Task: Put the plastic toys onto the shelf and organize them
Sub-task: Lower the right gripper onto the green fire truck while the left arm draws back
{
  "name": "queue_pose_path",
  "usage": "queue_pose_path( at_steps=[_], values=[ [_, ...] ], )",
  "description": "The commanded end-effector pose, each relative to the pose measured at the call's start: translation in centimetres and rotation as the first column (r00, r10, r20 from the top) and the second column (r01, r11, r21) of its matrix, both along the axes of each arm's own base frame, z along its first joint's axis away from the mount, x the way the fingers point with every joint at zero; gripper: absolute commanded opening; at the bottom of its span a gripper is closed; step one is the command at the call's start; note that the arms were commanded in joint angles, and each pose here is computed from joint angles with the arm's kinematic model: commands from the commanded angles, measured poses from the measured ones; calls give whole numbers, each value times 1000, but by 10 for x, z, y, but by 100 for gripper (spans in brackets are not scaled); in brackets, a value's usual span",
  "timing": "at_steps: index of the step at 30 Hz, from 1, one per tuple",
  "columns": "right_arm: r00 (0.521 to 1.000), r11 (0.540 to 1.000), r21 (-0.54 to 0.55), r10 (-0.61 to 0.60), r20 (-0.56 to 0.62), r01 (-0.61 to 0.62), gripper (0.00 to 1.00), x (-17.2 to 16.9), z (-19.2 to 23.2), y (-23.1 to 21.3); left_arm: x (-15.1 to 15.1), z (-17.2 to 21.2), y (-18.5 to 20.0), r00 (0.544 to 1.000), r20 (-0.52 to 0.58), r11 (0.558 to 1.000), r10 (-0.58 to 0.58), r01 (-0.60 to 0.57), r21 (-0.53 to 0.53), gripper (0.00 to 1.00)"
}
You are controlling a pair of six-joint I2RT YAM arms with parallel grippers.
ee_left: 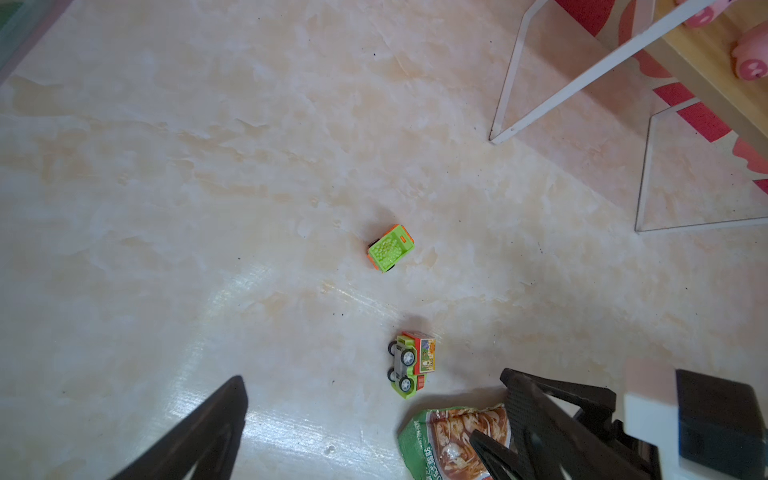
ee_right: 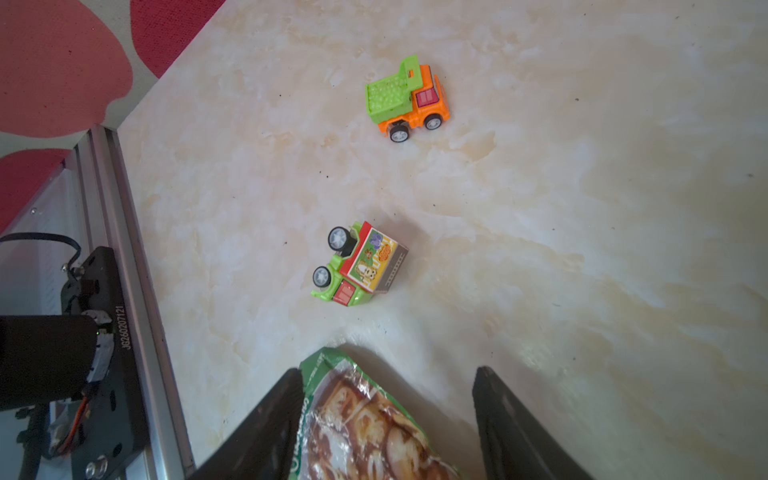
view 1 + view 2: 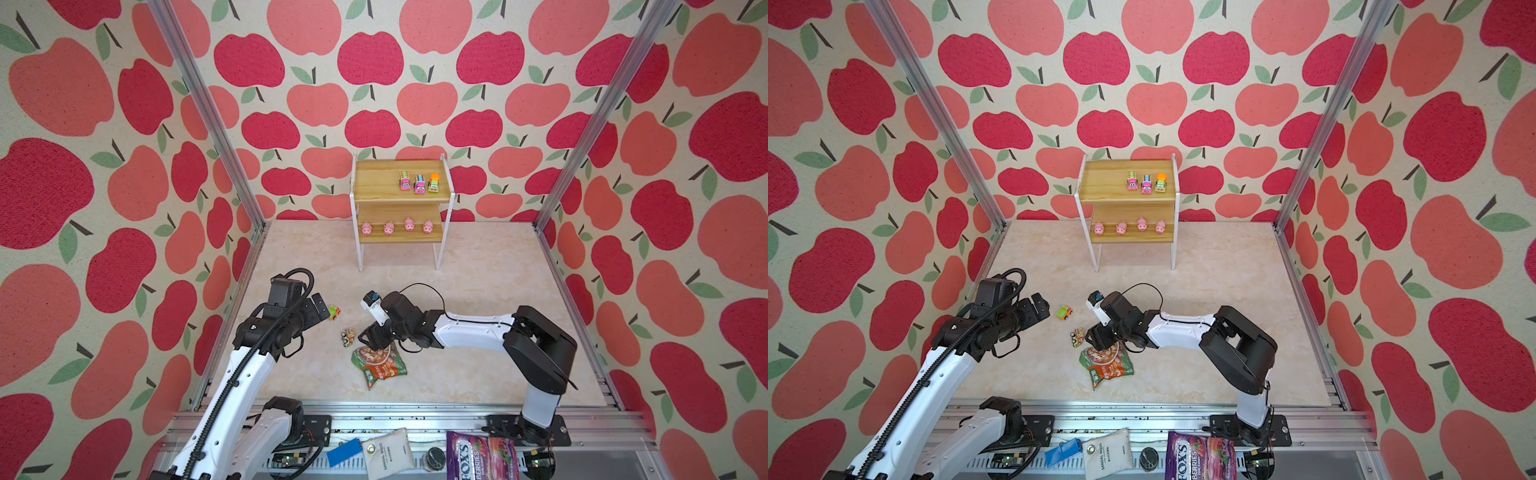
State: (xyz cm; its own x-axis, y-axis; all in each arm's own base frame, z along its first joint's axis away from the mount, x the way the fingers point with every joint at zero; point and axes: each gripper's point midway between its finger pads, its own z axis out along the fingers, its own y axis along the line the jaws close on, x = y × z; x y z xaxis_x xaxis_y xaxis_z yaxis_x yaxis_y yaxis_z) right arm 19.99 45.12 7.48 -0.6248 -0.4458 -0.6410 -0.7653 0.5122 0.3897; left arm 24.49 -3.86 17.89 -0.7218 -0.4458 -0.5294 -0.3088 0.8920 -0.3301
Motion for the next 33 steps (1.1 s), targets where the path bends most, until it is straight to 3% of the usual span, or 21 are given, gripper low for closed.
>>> queue_pose_path(
  at_steps=[1, 9, 16, 21, 30, 32, 33],
  values=[
    [993, 993, 92, -62, -96, 71, 68, 4, 8, 24, -5, 0, -4, 999, 27, 999, -33, 34, -40, 99],
    [979, 990, 85, -99, -179, 116, 67, 1, -16, 45, -16, 0, -3, 997, 65, 995, -32, 38, -92, 99],
    [986, 989, -67, -141, -90, 135, 68, -1, -32, 50, -16, 2, -2, 995, 91, 993, -32, 42, -112, 99],
    [983, 955, -241, -184, -10, 176, 68, 3, -50, 43, -13, 1, -1, 994, 102, 991, -28, 41, -126, 99],
    [978, 907, -370, -203, 35, 202, 59, 11, -68, 34, -10, 4, 1, 993, 113, 990, -23, 38, -139, 99],
    [980, 903, -383, -192, 45, 195, 53, 12, -70, 35, -9, 5, 1, 993, 116, 989, -21, 38, -142, 99],
    [987, 908, -387, -154, 49, 161, 50, -2, -69, 42, -9, 6, 2, 993, 117, 989, -20, 37, -142, 99]
  ],
)
